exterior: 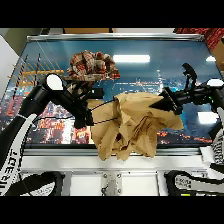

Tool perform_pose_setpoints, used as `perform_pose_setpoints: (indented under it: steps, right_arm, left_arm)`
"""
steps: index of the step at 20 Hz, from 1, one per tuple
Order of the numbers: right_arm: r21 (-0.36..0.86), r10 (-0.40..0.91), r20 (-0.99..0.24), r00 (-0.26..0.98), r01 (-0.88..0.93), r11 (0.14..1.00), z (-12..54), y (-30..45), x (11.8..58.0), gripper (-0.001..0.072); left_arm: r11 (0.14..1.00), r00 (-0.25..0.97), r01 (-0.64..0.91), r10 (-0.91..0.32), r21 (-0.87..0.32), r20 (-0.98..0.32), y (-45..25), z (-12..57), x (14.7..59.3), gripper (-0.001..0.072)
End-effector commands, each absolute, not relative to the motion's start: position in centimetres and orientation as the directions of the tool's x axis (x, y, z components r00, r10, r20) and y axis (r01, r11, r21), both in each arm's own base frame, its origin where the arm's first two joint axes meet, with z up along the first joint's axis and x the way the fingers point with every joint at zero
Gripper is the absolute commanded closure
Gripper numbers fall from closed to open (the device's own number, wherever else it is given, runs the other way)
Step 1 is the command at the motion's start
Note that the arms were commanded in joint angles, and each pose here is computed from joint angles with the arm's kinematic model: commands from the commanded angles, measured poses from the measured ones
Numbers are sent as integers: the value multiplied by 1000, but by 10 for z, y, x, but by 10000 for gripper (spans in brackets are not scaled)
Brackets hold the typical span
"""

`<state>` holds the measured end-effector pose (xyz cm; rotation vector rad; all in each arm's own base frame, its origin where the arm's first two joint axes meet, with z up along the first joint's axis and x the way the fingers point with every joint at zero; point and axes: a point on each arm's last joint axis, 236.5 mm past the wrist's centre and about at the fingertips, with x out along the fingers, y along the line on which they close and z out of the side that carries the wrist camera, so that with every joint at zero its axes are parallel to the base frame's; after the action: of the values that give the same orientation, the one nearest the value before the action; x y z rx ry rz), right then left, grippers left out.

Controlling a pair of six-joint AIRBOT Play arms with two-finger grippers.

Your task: Fold the clothes and pants, and hang the long-sleeved shirts on hangers.

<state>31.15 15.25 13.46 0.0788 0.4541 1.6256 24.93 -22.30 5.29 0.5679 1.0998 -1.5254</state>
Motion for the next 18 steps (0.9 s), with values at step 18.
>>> perform_pose_setpoints:
  steps: [18]
  right_arm:
    - [299, 970, -217, -113, -953, -45, 134, 153, 312, 703]
  left_arm:
    - [108, -274, 922, -497, -372, -823, -223, 54, 248, 691]
